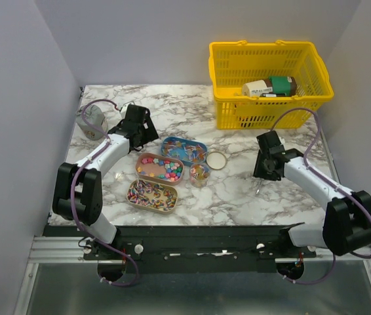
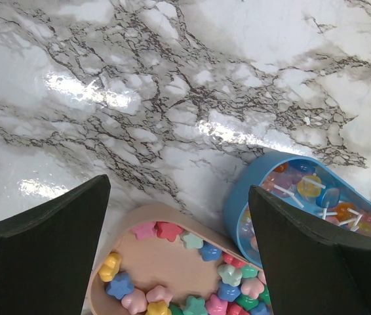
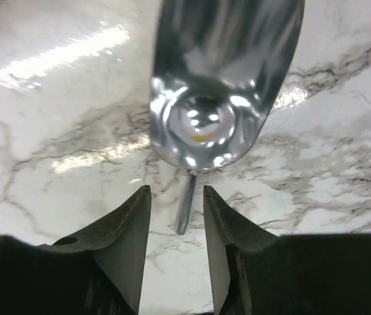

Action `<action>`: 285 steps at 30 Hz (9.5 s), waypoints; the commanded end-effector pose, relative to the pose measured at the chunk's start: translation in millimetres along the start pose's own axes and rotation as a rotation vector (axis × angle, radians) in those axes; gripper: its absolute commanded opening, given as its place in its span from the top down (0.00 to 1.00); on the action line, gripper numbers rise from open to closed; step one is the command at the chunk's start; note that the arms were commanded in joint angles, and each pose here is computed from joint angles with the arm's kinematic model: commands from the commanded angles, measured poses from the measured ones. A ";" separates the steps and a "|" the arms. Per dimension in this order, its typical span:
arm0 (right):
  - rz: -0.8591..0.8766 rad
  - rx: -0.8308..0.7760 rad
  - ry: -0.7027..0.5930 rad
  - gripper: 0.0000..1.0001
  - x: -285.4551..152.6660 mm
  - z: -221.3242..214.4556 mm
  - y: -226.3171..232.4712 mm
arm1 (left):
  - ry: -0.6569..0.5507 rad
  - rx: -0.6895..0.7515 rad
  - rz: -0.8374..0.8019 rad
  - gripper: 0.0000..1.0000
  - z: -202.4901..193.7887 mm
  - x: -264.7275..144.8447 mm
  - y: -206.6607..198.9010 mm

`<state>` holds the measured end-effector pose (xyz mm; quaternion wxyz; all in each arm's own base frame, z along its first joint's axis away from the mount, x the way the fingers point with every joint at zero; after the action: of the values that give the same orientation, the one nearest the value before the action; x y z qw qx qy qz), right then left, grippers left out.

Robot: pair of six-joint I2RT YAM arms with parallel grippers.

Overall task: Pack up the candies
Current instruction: Place the spatula at the center of the board, then pick up the bottle lid at the center of the board, then close the bottle lid on the packing bottle.

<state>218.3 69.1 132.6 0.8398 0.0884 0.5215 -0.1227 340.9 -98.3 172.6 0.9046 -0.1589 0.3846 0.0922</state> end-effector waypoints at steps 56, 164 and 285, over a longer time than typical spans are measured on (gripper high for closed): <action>0.285 -0.193 -0.311 0.99 -27.5 63.0 85.8 | 0.066 -0.019 -0.140 0.01 23.9 -63.3 10.0; 0.248 -0.753 -0.781 0.24 -122.8 -43.2 199.7 | 0.569 -0.128 -0.582 0.87 -36.9 -145.8 -113.8; 0.716 -0.040 0.238 0.55 -43.3 -42.3 142.6 | 0.452 0.196 -0.618 0.37 -126.4 -46.7 -81.4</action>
<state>204.2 220.3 143.8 0.7661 0.2656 0.5548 0.1863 249.0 -220.2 147.1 0.7925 -0.2064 0.5154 -0.2523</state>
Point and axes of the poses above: each gripper's point midway between its finger pads, its own x axis out along the fingers, its own y axis along the line the jaws close on, z = x × y, the point moved 9 cm from there along -x, back along the fingers, and after that the axes turned 2 degrees about x, right-handed, at the moved point
